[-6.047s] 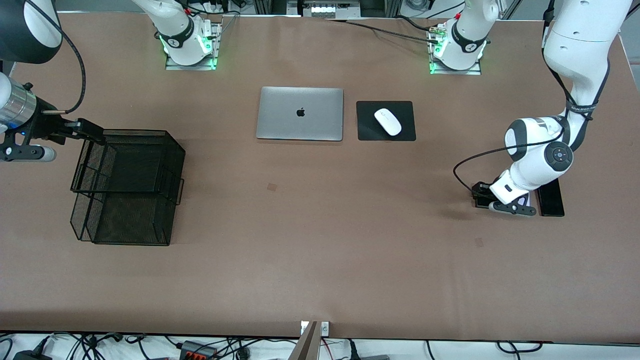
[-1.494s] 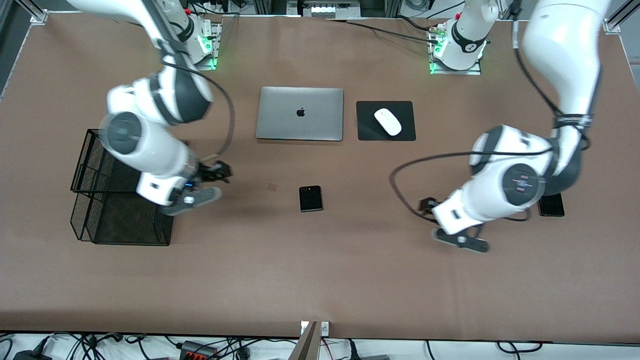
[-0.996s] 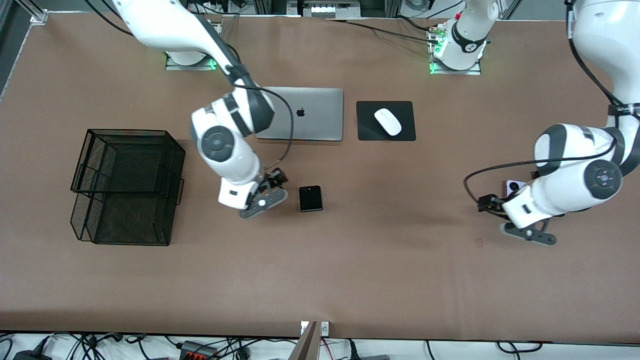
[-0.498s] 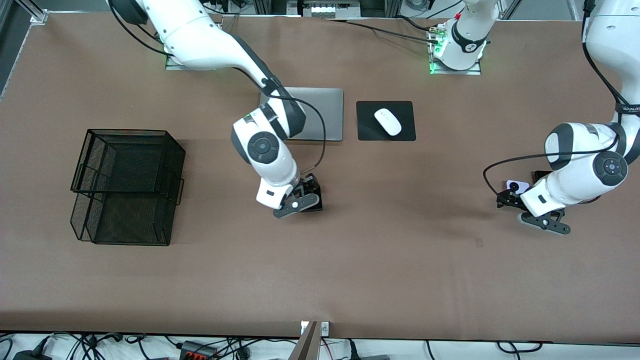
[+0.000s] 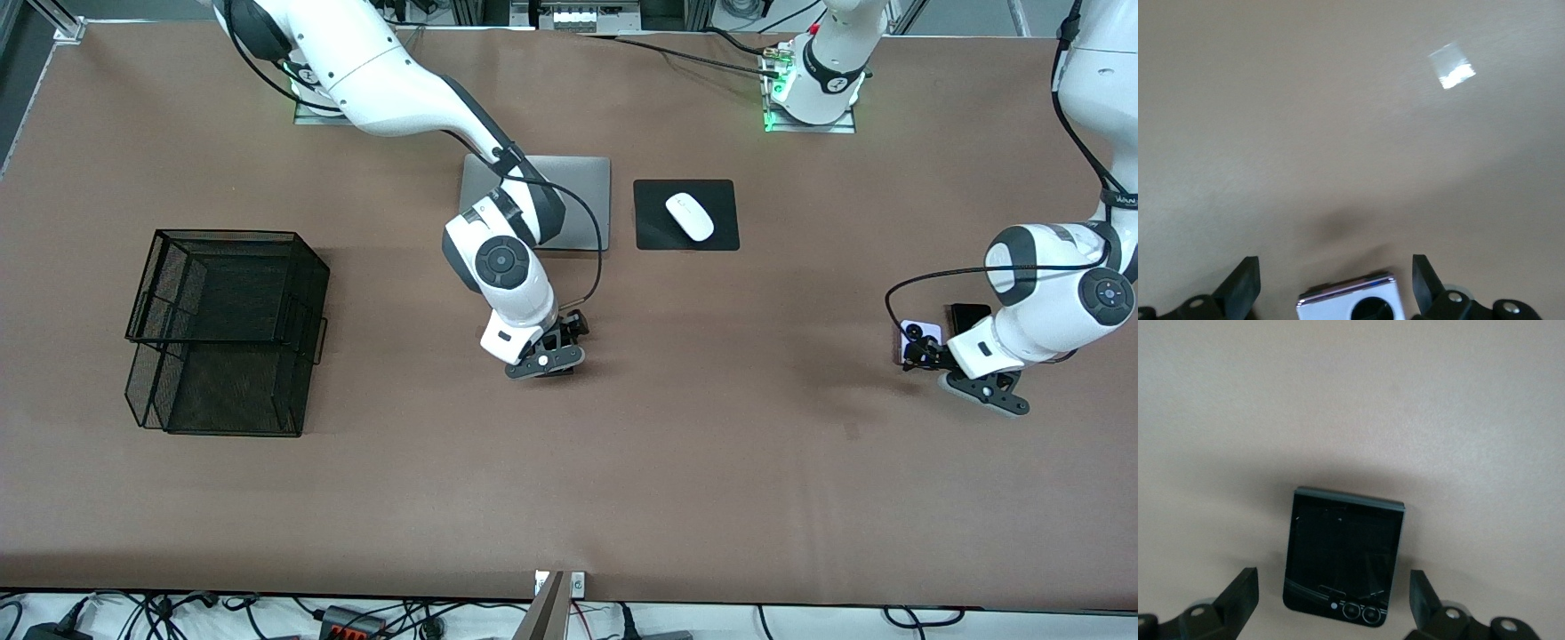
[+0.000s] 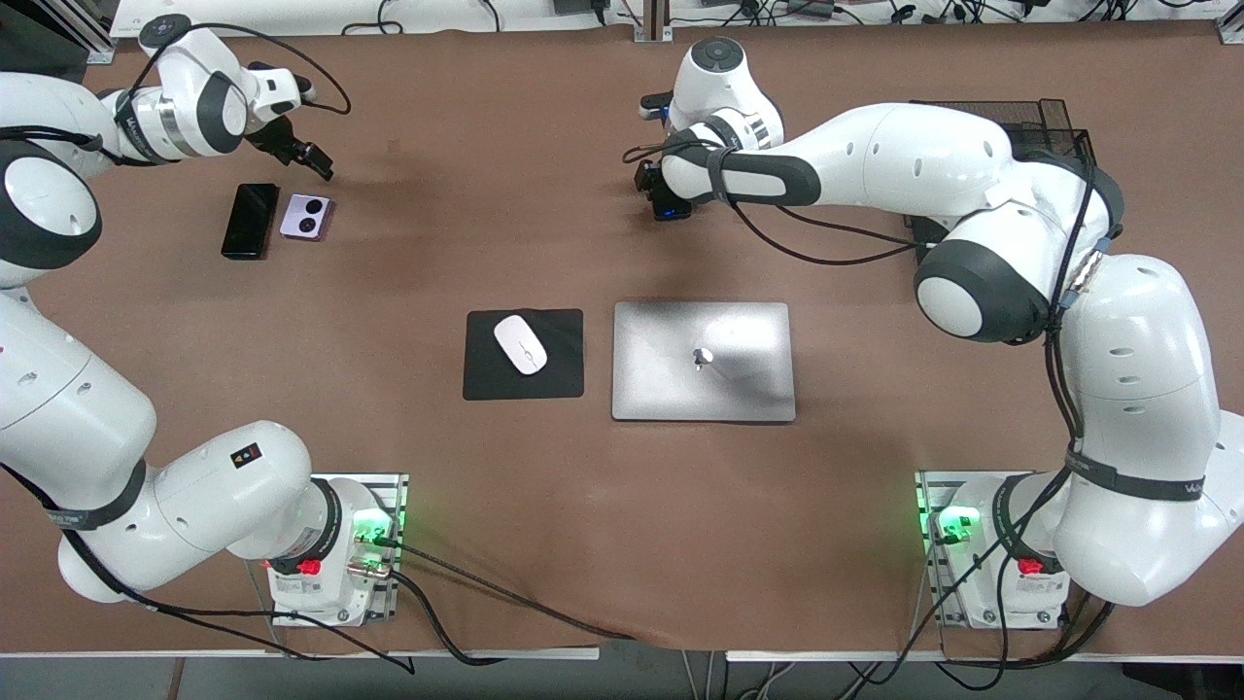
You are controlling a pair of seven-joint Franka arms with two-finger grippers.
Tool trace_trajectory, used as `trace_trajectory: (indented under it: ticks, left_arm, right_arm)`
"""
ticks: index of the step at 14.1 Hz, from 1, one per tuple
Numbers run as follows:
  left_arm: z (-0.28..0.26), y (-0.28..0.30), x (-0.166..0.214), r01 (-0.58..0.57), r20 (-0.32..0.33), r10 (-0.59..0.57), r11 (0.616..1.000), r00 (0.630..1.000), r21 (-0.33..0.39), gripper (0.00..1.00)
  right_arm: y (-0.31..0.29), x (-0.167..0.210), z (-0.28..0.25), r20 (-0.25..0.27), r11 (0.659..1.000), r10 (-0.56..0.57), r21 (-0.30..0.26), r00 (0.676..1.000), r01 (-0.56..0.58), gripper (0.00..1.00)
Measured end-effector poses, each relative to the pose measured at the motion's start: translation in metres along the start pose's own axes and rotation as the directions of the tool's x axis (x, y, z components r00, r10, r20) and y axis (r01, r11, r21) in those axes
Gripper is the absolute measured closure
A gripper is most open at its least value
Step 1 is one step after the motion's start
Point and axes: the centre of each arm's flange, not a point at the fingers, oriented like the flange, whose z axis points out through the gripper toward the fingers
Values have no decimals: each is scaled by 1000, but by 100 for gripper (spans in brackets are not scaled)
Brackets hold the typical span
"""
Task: Place phones with both arms
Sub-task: 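Grasp the white phone with the left gripper while the right gripper carries away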
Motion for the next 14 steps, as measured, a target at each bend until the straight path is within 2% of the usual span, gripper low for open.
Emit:
trace_trajectory:
  ticks: [3,9,14]
  left_arm:
    - [14,-16,-26,90,-19,-90,996,996,-3,0]
    - [24,0,-39,203,12,-202,979,979,-24,0]
    - [24,7,-50,221,32,-220,975,975,-26,0]
  right_arm:
    - [1,-2,8,9,1000,29,-5,1000,-29,0]
    - [-1,-3,17,10,999,37,-5,999,-37,0]
    - [-5,-4,21,2,999,34,-1,999,-34,0]
